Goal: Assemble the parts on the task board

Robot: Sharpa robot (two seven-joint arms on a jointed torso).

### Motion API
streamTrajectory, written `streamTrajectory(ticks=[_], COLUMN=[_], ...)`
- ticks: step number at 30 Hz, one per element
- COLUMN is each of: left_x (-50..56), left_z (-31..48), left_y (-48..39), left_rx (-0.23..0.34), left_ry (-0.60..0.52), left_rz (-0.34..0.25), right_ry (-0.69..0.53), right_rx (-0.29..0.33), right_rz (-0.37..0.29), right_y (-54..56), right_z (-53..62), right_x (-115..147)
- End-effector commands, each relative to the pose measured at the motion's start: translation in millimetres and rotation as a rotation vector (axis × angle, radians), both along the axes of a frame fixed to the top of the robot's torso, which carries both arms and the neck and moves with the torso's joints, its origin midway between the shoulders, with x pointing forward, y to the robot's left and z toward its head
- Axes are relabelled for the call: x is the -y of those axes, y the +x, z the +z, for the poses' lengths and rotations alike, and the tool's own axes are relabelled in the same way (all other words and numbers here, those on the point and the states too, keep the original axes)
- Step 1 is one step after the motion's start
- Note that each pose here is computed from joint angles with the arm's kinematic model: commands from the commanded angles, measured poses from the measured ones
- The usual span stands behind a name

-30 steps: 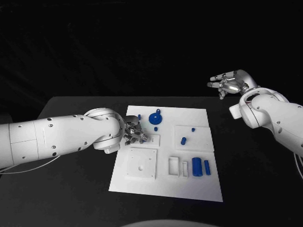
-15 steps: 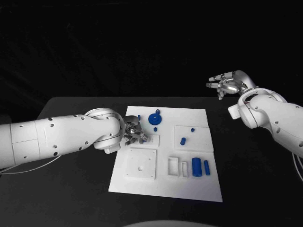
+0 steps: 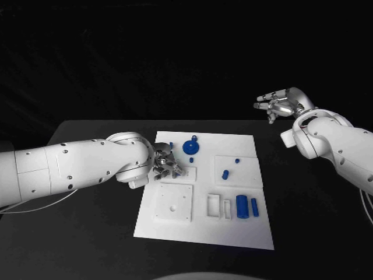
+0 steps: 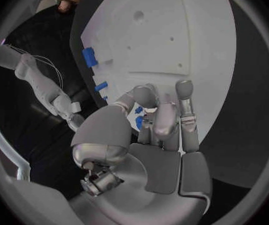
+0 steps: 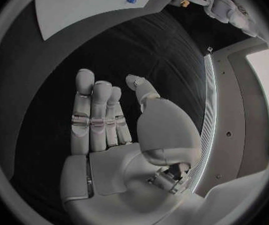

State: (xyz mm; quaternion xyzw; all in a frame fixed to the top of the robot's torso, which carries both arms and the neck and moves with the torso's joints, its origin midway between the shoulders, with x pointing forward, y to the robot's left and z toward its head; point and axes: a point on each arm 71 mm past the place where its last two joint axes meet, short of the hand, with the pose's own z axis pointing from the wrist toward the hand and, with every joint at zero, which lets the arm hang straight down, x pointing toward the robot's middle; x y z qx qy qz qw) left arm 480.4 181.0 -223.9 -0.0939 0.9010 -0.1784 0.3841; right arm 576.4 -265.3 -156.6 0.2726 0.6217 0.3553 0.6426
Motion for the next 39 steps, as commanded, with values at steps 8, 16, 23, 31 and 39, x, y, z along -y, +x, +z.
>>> streamTrajectory(ticks=[8, 16, 23, 31, 39], left_x=[0.1, -1.0, -2.4, -3.5, -4.4], left_z=[-3.2, -2.6, -0.6, 1.0, 2.5], left_y=[-1.3, -1.9, -2.5, -2.7, -3.8], left_rx=[-0.044, -0.045, -0.044, -0.041, -0.045], left_ry=[-0.022, -0.032, -0.034, -0.037, -0.041], left_rz=[0.017, 0.019, 0.016, 0.016, 0.006], right_ry=[-0.003, -0.003, -0.003, -0.003, -0.004], right_rx=[-0.007, -0.007, -0.007, -0.006, -0.006], right_rz=[0.017, 0.016, 0.015, 0.013, 0.012], right_y=[0.2, 0.3, 0.3, 0.3, 0.1], right_z=[-0.6, -0.8, -1.0, -1.2, -1.2], right_x=[-1.3, -1.0, -0.6, -0.2, 1.0])
